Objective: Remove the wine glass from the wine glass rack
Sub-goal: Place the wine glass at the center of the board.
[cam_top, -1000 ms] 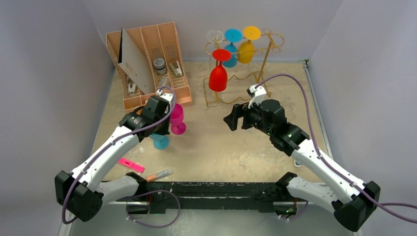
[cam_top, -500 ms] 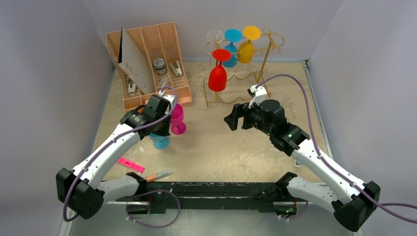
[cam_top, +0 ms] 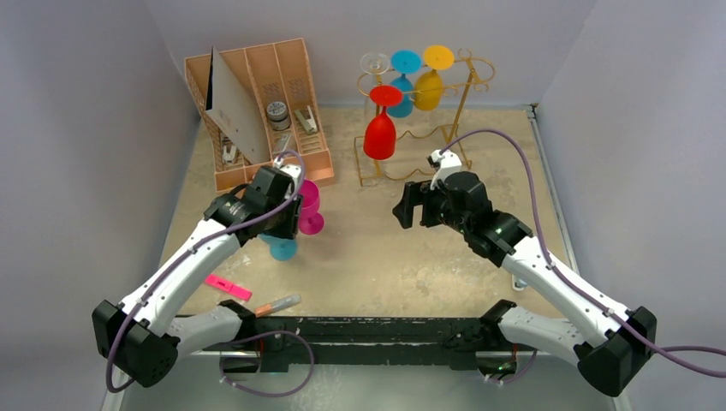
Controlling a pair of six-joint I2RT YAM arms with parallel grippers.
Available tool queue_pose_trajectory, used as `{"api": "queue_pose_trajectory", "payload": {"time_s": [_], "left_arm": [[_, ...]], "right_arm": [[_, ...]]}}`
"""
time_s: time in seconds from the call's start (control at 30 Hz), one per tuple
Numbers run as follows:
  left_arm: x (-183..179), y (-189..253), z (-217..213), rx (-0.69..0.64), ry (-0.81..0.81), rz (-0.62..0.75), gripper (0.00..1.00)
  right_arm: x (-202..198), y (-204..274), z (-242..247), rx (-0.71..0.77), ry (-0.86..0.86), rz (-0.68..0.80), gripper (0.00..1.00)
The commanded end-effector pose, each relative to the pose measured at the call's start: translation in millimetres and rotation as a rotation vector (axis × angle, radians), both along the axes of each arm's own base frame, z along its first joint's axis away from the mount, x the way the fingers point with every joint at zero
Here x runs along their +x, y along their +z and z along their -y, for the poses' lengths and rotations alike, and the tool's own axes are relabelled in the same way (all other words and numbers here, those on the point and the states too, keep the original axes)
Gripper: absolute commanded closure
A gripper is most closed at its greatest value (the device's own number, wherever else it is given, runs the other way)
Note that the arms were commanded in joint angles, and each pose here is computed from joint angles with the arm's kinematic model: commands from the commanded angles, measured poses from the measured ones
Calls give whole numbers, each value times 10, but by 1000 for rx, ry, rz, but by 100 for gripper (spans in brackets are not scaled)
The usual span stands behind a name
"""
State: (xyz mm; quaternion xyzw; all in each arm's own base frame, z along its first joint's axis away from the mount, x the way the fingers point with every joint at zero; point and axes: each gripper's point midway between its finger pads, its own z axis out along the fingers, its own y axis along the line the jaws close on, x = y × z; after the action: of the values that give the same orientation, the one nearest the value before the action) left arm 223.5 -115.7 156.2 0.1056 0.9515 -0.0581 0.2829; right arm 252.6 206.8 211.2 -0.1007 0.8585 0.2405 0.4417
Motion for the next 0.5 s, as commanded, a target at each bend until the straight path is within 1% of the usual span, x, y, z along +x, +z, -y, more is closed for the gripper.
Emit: {"api": "queue_pose_trajectory", "payload": {"time_s": [0.0,0.33,0.4,0.47], "left_arm": [[58,249,59,-45,-3,63,61],[75,405,49,-56,0,98,59],[91,475,9,-51,18,125,56],[113,567,-81,-31,55,167,49]], "right_arm": [[49,166,31,13,-36,20,5],[51,170,50,6,-42,22,5],[55,212,105,9,-80,18,5],[37,341,153,23,-98,38,4]]}}
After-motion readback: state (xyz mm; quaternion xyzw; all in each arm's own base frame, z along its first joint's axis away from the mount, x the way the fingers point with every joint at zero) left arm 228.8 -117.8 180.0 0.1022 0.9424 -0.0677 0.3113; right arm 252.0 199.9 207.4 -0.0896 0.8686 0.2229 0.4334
